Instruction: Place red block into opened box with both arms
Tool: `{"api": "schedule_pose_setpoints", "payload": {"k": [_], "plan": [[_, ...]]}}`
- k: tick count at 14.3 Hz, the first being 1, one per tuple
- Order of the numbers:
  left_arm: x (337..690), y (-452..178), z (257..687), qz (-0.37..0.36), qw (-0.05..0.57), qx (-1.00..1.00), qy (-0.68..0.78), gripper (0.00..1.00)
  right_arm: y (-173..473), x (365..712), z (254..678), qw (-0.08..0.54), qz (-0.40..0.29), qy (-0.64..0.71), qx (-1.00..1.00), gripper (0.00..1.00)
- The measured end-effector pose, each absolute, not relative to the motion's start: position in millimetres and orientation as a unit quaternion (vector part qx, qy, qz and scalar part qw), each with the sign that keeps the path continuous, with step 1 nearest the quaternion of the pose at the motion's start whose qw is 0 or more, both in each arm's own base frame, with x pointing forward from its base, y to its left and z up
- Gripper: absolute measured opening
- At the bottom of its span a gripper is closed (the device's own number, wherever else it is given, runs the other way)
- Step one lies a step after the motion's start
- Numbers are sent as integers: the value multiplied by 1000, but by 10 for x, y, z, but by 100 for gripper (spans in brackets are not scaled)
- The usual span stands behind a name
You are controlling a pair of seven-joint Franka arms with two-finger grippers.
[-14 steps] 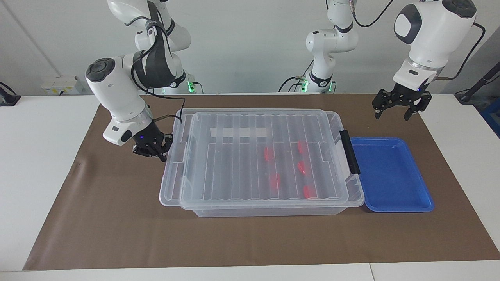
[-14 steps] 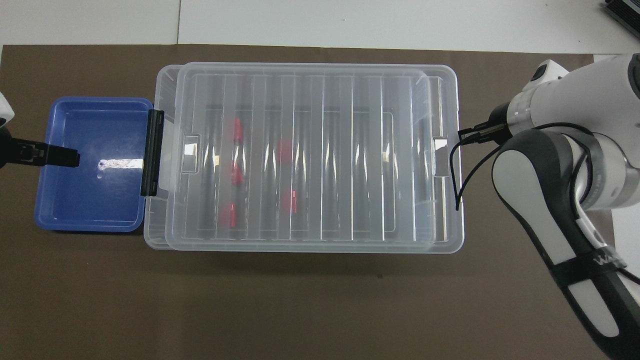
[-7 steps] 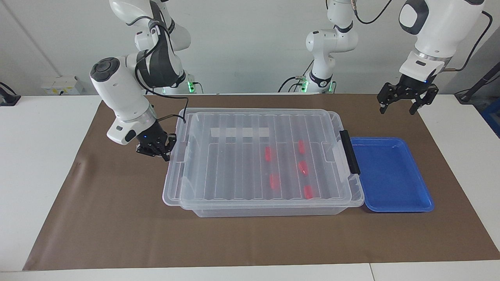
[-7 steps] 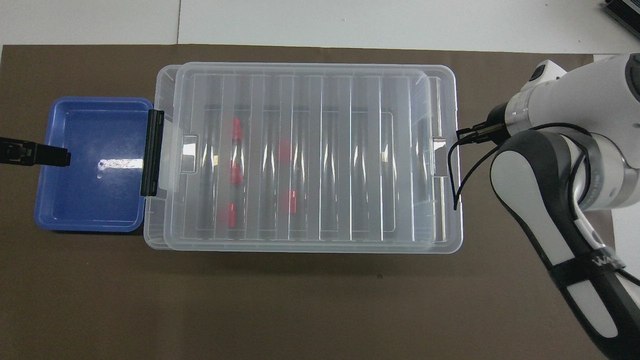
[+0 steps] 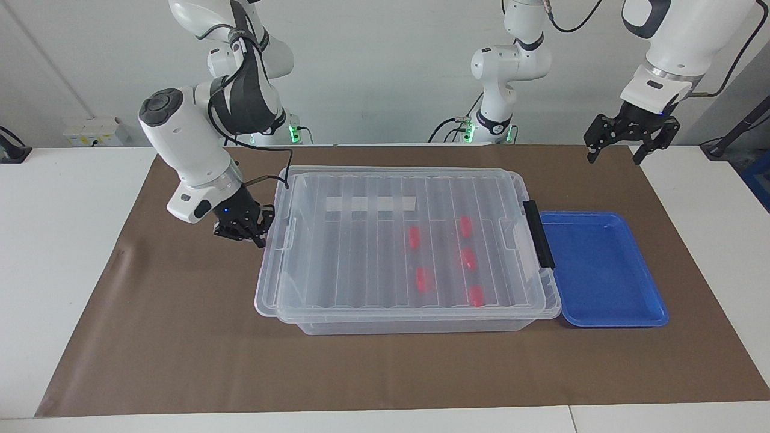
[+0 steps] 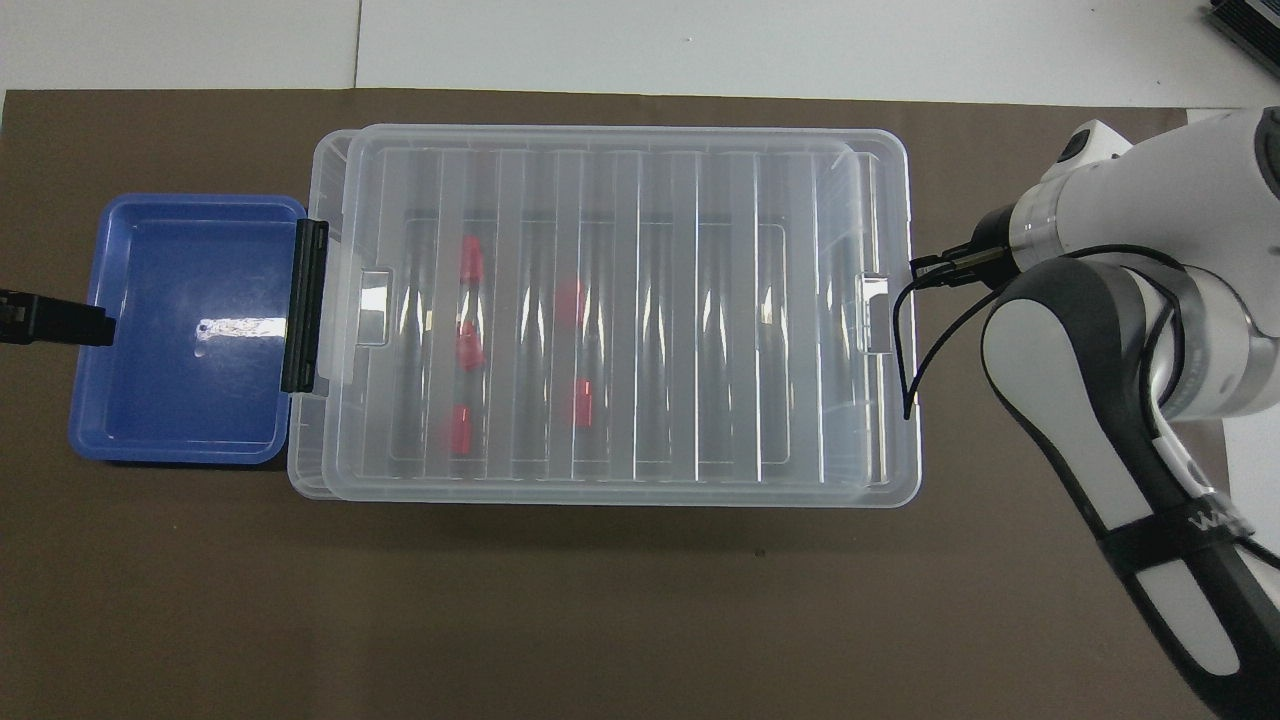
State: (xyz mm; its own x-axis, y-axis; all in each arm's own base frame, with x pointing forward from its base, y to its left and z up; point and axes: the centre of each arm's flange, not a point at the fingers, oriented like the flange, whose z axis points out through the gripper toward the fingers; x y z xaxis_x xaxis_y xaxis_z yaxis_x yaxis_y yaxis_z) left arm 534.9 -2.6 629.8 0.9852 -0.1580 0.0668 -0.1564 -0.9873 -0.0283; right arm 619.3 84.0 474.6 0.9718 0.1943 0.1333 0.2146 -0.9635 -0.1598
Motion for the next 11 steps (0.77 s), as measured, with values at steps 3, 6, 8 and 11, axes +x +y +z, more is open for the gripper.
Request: {"api": "schedule_pose_setpoints", "payload": {"k": [3, 6, 8, 11], "plan": [[5346, -26, 6296, -33, 11, -996, 79, 100, 840, 6196, 4755, 83, -59, -106, -989, 1], [5340, -25, 6295, -30, 11, -996, 79, 100, 803, 6208, 4799, 57, -63, -117, -989, 1], [5340, -24, 6309, -32, 11, -996, 79, 100, 767, 6207, 4846, 52, -66, -117, -990, 1], [5342, -25, 6345, -35, 12, -996, 79, 100, 722, 6188, 4933, 51, -68, -115, -990, 1]]}}
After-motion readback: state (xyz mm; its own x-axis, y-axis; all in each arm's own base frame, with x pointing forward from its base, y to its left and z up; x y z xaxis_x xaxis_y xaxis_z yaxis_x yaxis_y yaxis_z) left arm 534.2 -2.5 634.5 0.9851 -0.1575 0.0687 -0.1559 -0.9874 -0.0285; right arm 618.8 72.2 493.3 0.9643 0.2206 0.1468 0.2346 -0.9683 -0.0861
